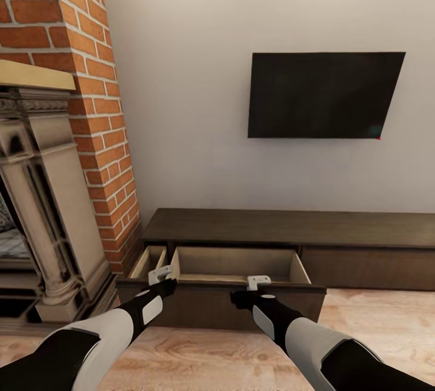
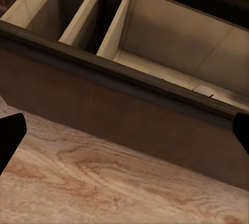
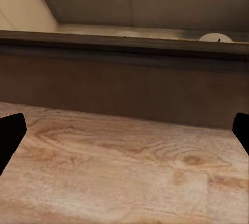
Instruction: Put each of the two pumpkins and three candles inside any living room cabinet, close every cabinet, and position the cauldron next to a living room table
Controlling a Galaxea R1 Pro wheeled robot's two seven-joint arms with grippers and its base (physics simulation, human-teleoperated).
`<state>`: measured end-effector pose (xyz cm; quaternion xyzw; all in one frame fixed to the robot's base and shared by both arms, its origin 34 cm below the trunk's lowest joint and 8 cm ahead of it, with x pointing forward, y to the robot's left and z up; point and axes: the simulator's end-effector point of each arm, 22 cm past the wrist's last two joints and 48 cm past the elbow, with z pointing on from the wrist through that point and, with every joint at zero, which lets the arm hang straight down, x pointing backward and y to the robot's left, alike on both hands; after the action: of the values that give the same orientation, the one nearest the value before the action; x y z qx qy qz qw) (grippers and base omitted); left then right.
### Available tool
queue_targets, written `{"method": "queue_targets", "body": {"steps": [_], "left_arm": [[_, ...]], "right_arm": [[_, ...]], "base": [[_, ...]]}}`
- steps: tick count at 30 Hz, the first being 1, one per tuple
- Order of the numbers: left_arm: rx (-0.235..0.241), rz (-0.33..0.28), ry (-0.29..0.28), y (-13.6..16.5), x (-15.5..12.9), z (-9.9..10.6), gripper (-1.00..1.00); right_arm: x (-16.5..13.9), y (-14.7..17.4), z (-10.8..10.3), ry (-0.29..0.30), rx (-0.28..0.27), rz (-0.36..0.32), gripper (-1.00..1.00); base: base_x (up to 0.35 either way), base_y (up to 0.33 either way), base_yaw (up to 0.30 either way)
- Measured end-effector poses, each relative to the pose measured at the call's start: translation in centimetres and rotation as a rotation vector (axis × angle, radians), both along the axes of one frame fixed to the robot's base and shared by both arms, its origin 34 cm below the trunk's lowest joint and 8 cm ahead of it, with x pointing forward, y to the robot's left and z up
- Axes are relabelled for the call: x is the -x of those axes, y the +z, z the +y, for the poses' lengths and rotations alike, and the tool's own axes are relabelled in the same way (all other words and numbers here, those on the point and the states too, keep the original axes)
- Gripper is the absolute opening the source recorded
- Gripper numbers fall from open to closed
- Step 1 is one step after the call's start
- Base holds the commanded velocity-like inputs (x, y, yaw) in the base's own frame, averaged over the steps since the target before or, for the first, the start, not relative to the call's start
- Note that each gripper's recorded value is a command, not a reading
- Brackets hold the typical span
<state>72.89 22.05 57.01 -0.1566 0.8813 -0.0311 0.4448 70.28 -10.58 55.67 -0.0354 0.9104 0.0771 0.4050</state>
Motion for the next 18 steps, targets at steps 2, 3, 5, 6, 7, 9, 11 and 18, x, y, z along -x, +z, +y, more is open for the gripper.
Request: {"method": "queue_targets", "body": {"steps": [2, 3, 5, 6, 7, 9, 11, 18], "left_arm": [[0.0, -0.001, 0.0, -0.4, 0.1, 0.0, 1.0], [0.0, -0.002, 0.0, -0.6, 0.1, 0.0, 1.0], [-0.001, -0.003, 0.0, -1.0, 0.2, 0.0, 1.0], [-0.002, -0.005, -0.001, -1.2, 0.2, 0.0, 1.0], [-0.009, -0.006, -0.006, -1.4, 0.2, 0.0, 1.0], [-0.021, -0.01, -0.015, -1.7, 0.2, 0.0, 1.0], [-0.054, -0.048, -0.031, -1.5, -0.1, 0.0, 1.0], [-0.131, -0.118, -0.095, -1.7, -0.5, -0.9, 1.0]], "right_arm": [[0.1, -0.4, 0.0, 0.0, 0.0, -0.001, 1.0], [0.1, -0.6, 0.0, 0.0, 0.0, -0.002, 1.0], [0.2, -1.0, 0.0, 0.001, 0.0, -0.003, 1.0], [0.3, -1.3, 0.0, 0.001, 0.0, -0.002, 1.0], [0.7, -2.0, 0.0, 0.0, -0.001, 0.005, 1.0], [1.0, -2.6, 0.0, 0.0, -0.001, 0.008, 1.0], [0.9, -2.9, 0.0, -0.003, -0.004, -0.011, 1.0], [0.3, -3.2, -0.1, -0.015, -0.014, -0.091, 1.0]], "base": [[0.0, 0.0, 0.0], [0.0, 0.0, 0.0], [0.0, 0.0, 0.0], [0.0, 0.0, 0.0], [0.0, 0.0, 0.0], [0.0, 0.0, 0.0], [0.0, 0.0, 0.0], [0.0, 0.0, 0.0]]}}
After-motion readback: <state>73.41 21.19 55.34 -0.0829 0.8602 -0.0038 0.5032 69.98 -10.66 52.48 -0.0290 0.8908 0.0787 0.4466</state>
